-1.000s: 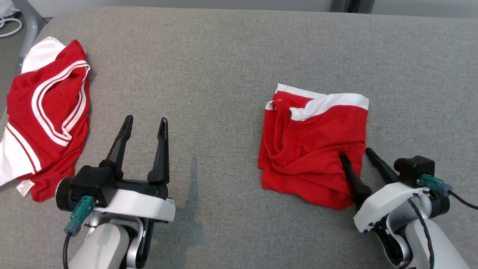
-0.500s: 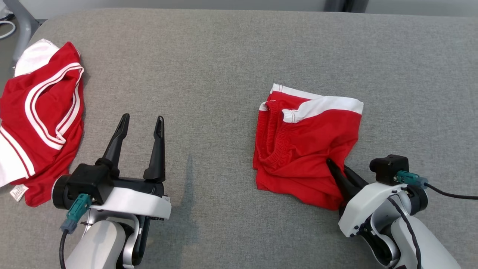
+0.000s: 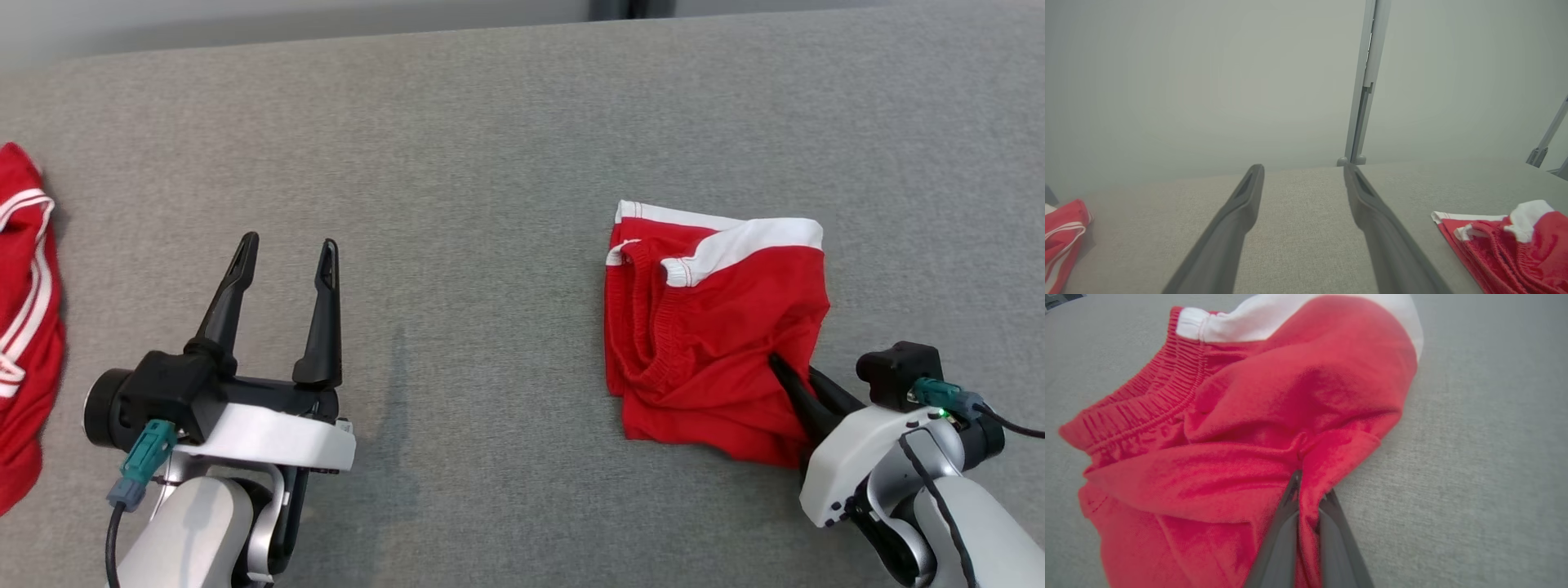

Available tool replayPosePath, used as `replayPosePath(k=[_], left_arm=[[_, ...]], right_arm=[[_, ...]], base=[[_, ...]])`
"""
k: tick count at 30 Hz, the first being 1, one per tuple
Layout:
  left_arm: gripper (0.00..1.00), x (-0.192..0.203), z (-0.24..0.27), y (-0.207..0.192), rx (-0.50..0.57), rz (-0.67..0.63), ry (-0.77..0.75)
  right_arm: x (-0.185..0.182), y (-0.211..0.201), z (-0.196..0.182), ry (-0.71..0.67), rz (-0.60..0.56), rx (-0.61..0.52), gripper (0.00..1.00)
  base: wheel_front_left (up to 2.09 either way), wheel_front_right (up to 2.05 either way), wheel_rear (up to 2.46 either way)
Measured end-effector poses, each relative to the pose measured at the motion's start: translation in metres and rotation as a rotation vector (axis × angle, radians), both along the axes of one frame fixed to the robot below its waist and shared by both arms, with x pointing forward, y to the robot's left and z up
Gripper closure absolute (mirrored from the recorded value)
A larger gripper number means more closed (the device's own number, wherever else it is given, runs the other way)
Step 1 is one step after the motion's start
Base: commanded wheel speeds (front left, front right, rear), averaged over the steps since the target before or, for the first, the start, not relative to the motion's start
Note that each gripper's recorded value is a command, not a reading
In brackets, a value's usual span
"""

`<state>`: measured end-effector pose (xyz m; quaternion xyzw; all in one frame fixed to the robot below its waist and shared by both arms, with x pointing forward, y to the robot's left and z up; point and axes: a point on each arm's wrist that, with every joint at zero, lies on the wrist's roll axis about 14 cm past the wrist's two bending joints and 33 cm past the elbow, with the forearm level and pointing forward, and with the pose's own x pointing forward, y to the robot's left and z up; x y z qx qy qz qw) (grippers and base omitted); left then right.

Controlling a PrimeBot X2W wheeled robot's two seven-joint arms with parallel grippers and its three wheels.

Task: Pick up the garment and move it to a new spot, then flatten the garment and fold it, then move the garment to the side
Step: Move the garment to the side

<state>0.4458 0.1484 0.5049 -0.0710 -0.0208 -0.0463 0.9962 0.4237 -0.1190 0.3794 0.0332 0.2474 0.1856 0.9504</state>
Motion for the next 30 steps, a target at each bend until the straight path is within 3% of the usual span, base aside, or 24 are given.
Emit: replayPosePath(k=[6,13,15,25,30], left_arm=[[0.0,0.018,0.001,-0.034,-0.006,-0.103,-0.009],[0.0,0.045,0.0,-0.072,-0.007,-0.22,-0.031],[0.0,0.054,-0.005,-0.09,-0.01,-0.278,-0.035],[0.0,0.075,-0.029,-0.133,-0.022,-0.413,-0.017],[0.0,0.08,-0.038,-0.141,-0.032,-0.44,-0.007]], right_arm=[[0.004,-0.03,0.005,-0.022,-0.005,-0.082,1.0],[0.04,-0.084,0.018,-0.105,-0.004,-0.242,1.0],[0.047,-0.127,0.017,-0.108,-0.049,-0.323,1.0],[0.05,-0.257,0.024,-0.069,-0.177,-0.597,1.0],[0.05,-0.288,0.025,-0.043,-0.209,-0.669,1.0]], base=[[0.0,0.0,0.0],[0.0,0.0,0.0],[0.0,0.0,0.0],[0.0,0.0,0.0],[0.0,0.0,0.0]])
